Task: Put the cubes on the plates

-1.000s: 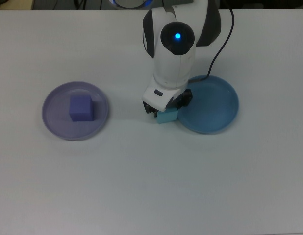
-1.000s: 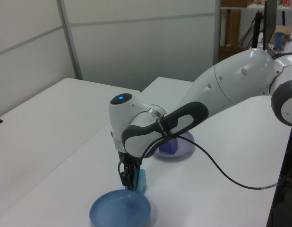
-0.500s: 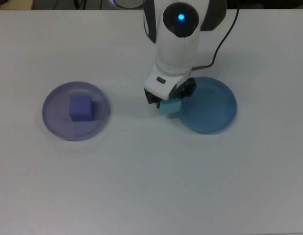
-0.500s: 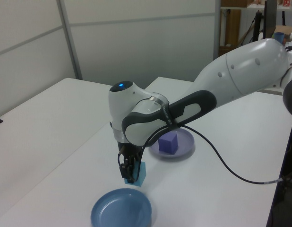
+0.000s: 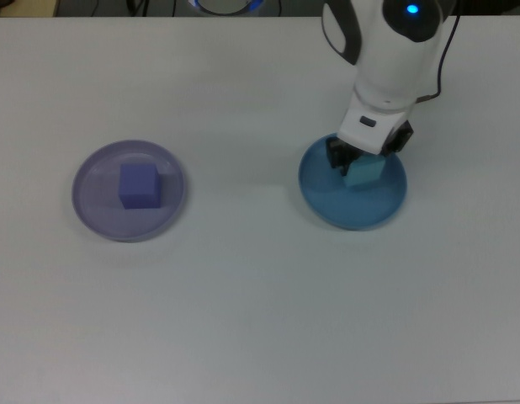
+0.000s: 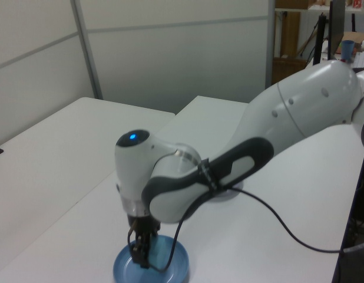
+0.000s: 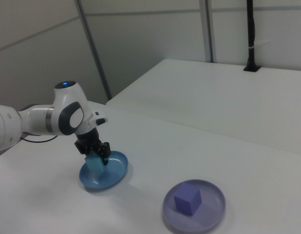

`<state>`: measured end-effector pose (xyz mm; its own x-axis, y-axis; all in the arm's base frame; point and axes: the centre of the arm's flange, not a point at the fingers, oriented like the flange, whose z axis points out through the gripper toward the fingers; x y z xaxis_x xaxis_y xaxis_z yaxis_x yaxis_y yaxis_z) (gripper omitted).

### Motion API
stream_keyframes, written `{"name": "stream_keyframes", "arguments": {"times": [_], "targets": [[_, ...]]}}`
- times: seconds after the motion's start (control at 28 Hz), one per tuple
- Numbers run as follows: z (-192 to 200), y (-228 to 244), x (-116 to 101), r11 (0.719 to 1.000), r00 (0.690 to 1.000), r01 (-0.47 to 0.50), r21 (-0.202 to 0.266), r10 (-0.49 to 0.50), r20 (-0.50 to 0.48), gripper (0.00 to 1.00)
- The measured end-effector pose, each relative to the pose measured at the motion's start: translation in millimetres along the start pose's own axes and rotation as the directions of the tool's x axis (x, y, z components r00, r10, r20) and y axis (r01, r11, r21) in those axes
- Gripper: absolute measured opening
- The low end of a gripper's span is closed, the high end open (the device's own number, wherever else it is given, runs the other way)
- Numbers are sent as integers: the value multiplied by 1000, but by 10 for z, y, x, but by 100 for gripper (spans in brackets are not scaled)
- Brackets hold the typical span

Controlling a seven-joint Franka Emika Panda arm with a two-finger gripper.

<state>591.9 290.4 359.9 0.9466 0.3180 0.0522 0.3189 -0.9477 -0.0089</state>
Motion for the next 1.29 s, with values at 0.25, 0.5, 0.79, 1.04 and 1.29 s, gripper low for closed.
{"name": "stream_keyframes", "arguments": {"times": [0.25, 0.5, 0.79, 1.04, 1.29], "targets": [[113, -10, 23, 1000, 1000, -15, -10, 15, 8, 67], [-145, 112, 84, 997, 996, -82, -10, 82, -21, 95], [-903, 479, -103, 991, 991, -131, -21, 132, 14, 100], [-1817, 1361, -495, 979, 980, -201, -15, 201, 5, 100], [-2420, 2105, -1033, 947, 947, -320, -9, 320, -23, 100]]}}
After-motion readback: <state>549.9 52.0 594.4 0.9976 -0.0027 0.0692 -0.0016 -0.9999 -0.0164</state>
